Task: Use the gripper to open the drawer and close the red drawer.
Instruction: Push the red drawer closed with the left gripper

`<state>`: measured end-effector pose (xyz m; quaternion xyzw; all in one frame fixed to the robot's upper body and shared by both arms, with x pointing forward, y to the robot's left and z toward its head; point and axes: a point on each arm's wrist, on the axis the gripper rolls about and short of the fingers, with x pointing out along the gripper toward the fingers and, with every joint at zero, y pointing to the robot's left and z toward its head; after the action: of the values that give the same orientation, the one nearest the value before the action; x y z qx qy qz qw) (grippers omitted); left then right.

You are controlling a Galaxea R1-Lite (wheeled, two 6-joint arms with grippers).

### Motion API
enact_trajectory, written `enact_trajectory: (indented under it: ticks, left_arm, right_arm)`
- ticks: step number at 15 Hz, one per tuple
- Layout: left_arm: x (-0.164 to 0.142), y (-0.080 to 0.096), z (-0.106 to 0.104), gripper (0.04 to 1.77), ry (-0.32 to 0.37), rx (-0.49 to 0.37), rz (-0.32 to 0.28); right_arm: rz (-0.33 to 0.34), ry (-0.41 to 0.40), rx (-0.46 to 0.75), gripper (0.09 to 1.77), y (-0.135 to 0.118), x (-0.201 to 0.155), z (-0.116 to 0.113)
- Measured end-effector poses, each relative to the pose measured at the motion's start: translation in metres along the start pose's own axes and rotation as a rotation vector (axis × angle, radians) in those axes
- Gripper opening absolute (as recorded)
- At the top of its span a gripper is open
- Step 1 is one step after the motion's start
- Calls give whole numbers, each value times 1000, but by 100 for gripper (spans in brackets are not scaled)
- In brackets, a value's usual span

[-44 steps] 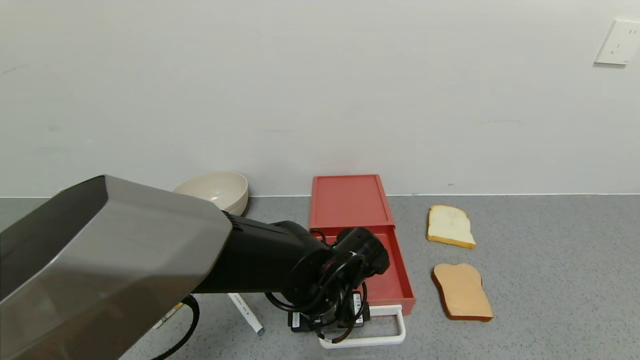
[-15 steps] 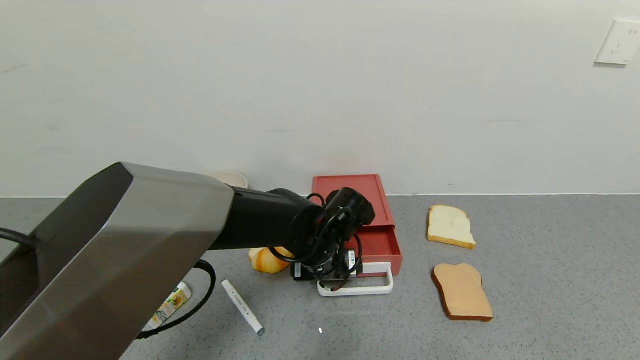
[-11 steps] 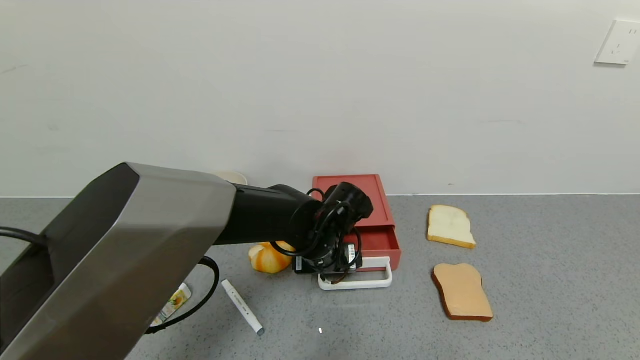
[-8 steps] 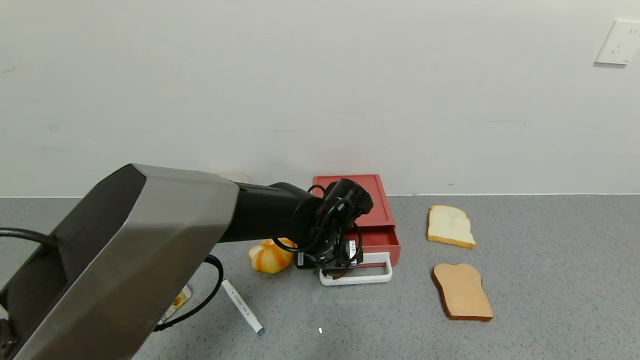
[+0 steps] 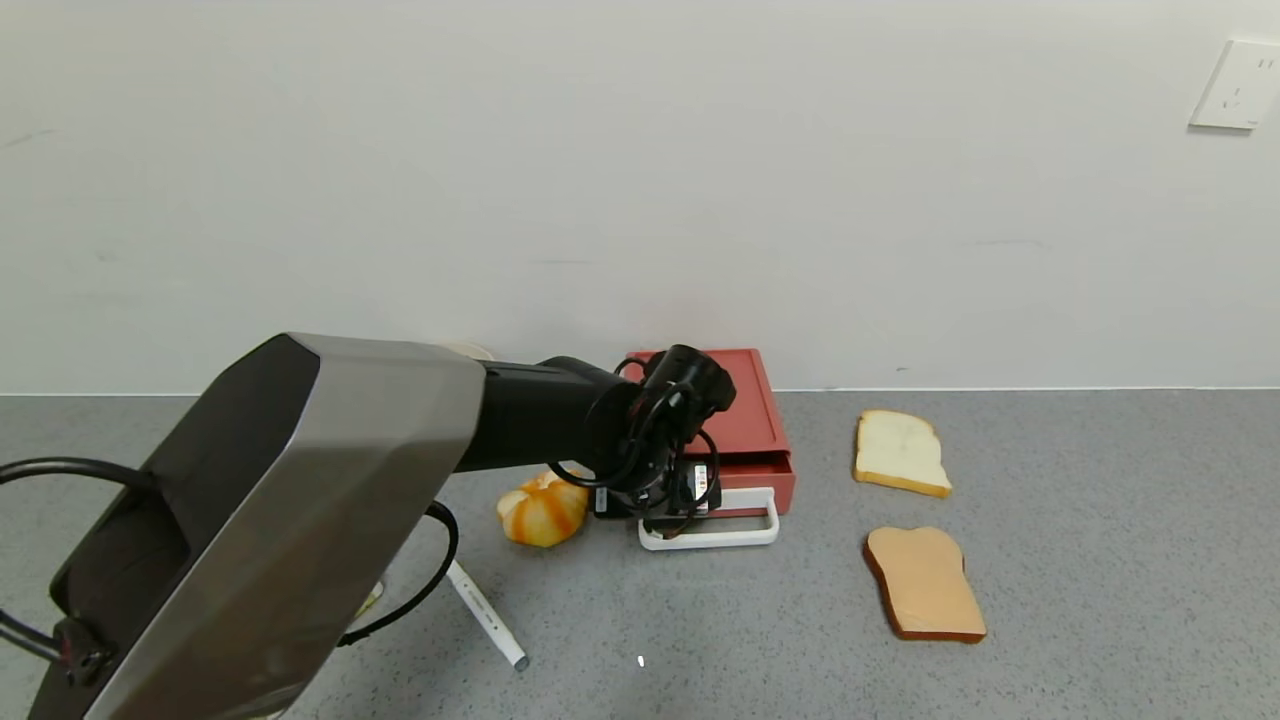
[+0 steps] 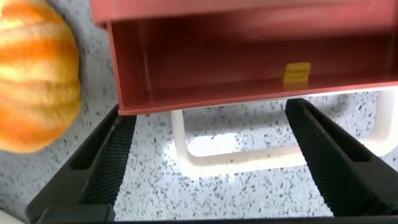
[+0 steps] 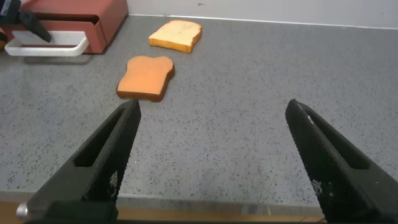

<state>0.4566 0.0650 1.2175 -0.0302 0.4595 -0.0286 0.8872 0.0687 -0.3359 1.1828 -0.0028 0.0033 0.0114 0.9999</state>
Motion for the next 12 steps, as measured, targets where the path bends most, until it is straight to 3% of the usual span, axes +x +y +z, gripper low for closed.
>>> enact_trajectory:
  ticks: [12]
  left_arm:
    - [10, 5, 19, 173, -41, 8, -5]
  right_arm:
    - [1, 0, 0, 171, 0, 0, 0]
